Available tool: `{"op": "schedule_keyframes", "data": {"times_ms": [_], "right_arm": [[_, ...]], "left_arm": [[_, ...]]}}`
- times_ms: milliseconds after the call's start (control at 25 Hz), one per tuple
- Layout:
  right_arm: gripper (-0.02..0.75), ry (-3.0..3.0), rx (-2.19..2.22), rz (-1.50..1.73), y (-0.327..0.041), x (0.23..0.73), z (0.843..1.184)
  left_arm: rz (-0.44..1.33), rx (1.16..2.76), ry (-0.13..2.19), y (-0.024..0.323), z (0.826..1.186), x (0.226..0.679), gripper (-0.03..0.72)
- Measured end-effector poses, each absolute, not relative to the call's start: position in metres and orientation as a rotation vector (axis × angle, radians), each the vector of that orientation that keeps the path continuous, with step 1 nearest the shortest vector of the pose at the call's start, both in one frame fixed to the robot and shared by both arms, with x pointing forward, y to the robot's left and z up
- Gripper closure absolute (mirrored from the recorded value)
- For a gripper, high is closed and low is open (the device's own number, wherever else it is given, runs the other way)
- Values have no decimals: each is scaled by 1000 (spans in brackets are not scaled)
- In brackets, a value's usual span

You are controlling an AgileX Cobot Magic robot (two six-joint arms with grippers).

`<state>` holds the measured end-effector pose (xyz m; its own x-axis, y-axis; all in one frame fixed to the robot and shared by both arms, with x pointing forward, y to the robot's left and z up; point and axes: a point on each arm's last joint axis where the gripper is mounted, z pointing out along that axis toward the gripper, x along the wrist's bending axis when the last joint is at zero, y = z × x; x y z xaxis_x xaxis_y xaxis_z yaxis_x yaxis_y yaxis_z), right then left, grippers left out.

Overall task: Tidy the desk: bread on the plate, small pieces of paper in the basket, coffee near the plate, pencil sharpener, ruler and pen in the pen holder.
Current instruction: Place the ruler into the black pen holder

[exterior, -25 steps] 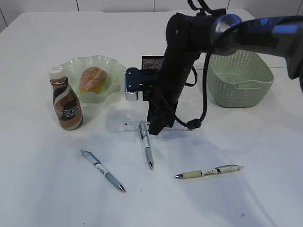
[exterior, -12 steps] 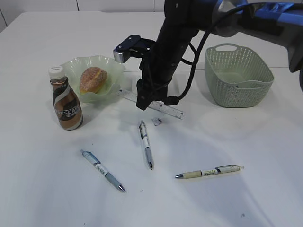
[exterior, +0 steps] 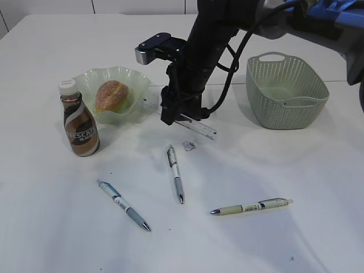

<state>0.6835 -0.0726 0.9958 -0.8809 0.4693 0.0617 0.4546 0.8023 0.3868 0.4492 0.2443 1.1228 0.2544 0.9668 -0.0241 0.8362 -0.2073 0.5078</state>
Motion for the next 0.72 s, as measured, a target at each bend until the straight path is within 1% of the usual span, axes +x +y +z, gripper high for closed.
{"op": "schedule_keyframes", "data": {"times_ms": [520, 600, 680, 720], "right_arm": [[423, 2829, 969, 700, -77, 694, 998], [423, 2803, 1034, 738, -91, 701, 999], [423, 2802, 1070, 802, -91, 702, 1001], [423, 2788, 1103, 878, -98, 706, 1003]], "left_arm": [[441, 2046, 1602, 241, 1126, 454, 269], [449, 2037, 1596, 241, 1127, 455, 270], [456, 2030, 1591, 241, 1127, 456, 270], [458, 2028, 1589, 241, 1128, 456, 270]]}}
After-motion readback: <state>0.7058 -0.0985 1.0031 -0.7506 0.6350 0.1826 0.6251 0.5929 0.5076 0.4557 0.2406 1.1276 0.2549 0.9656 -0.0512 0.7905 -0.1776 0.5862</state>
